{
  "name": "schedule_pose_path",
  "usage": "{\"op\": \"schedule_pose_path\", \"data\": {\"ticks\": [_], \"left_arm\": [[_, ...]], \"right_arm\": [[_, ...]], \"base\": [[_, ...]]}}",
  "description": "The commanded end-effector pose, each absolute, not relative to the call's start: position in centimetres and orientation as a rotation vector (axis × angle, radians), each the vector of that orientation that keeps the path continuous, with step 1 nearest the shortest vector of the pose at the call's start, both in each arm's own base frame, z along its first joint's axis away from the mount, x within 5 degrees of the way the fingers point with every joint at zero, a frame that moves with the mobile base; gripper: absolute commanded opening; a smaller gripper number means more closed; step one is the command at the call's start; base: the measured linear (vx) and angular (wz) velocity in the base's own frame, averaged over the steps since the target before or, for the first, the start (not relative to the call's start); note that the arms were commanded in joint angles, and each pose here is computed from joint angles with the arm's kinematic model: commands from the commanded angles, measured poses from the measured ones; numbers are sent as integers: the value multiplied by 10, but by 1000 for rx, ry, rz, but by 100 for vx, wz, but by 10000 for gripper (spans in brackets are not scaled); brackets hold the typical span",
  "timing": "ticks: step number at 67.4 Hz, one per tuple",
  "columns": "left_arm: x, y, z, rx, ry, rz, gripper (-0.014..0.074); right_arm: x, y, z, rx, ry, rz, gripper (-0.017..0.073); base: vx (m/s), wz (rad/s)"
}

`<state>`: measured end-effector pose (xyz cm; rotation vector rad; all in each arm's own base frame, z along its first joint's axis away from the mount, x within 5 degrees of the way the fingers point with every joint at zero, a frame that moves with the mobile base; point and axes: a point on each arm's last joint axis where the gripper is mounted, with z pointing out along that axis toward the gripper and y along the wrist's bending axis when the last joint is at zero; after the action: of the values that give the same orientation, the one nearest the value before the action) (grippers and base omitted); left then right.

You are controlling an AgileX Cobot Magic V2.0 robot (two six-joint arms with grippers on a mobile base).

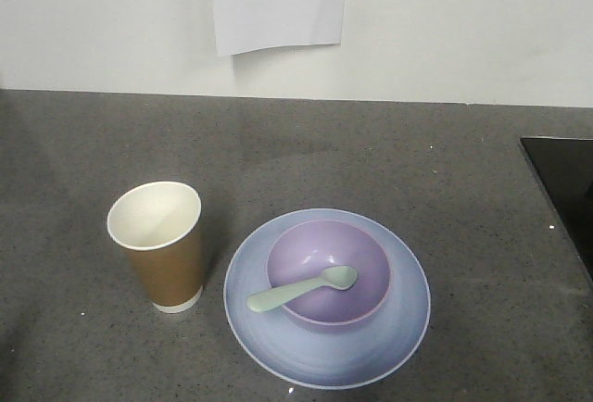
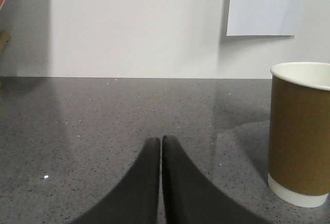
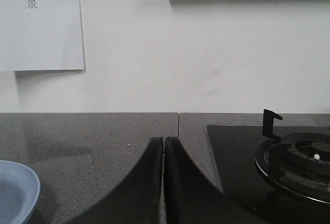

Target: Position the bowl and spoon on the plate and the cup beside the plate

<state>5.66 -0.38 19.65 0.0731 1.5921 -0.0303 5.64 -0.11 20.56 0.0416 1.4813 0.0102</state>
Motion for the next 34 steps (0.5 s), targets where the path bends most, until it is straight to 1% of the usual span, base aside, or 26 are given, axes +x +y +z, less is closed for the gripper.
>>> {"op": "schedule_pose_path", "data": {"ticks": [1, 34], "left_arm": [[56, -4, 195, 58, 1526, -46, -6], [56, -4, 195, 58, 1526, -46, -6]], "right_arm": [[55, 0, 210, 26, 1403, 18, -4], [55, 0, 210, 26, 1403, 18, -4]], "base": [[0, 0], [0, 0]]}}
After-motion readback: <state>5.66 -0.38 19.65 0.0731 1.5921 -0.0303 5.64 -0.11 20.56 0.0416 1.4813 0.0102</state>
